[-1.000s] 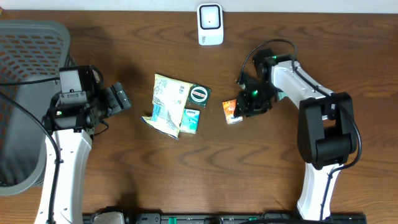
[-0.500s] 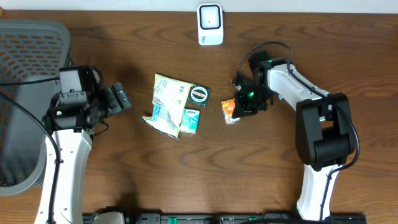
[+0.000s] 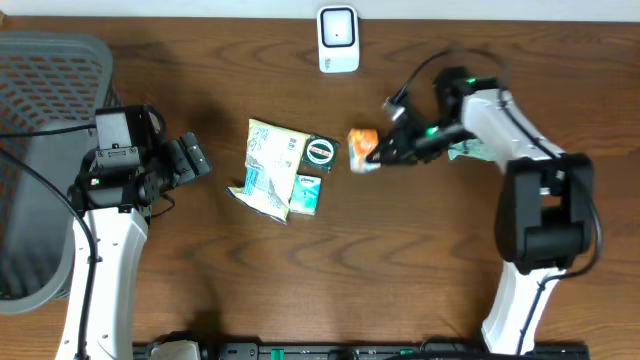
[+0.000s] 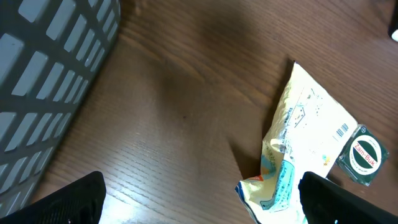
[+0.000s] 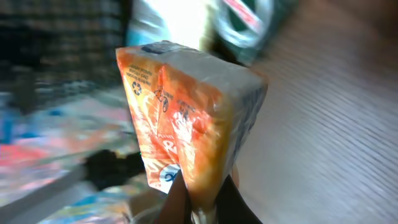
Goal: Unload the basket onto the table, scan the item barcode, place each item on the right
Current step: 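Regrasp the orange Kleenex pack with the right gripper and lift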
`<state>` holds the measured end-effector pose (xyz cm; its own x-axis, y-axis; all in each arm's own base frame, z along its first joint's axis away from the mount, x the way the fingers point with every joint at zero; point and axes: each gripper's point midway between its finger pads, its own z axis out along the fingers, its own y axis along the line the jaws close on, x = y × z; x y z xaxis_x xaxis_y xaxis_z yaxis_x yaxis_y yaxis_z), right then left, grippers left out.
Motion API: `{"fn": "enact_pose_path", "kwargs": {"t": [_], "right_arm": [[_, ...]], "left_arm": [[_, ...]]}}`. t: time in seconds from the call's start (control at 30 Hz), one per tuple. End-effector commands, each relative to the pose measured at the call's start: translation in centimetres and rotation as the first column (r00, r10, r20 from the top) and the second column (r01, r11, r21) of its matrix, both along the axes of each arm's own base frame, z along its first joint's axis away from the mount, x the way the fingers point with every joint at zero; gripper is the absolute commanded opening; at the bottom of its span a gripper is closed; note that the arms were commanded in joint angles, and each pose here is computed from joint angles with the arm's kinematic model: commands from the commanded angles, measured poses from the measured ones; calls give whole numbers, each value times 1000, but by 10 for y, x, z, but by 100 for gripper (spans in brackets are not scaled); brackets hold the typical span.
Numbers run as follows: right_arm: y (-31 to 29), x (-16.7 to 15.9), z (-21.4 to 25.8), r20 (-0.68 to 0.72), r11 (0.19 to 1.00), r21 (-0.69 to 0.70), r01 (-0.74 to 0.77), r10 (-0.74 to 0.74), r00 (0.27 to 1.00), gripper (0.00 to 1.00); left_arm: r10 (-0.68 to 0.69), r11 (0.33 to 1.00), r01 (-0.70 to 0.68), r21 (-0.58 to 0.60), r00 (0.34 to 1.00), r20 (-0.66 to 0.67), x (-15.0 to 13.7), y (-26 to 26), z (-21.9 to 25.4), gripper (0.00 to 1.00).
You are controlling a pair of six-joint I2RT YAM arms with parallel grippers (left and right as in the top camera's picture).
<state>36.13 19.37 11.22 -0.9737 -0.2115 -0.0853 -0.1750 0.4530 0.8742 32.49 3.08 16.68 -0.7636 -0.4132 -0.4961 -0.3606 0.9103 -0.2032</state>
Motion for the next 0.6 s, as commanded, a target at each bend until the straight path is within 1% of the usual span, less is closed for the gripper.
{"fn": "enact_pose_path", "kwargs": {"t": [0.0, 0.17, 0.2, 0.47, 0.57], "right_arm": [[1, 11, 70, 127, 960, 281, 6, -43, 991, 1], [-7, 18, 97, 137, 903, 428, 28, -96, 986, 1], [-9, 19, 108, 154, 875, 484, 24, -112, 982, 1], [-17, 19, 121, 177, 871, 491, 29, -132, 975, 1], [-20, 14, 136, 222, 870, 493, 14, -141, 965, 1]], "left_arm": [[4, 1000, -4, -3, 1000, -4, 0, 1, -1, 98], [4, 1000, -4, -3, 1000, -4, 0, 1, -1, 98], [4, 1000, -4, -3, 1000, -4, 0, 1, -1, 98], [4, 1000, -4, -3, 1000, -4, 0, 1, -1, 98], [4, 1000, -4, -3, 1000, -4, 0, 1, -1, 98]]}}
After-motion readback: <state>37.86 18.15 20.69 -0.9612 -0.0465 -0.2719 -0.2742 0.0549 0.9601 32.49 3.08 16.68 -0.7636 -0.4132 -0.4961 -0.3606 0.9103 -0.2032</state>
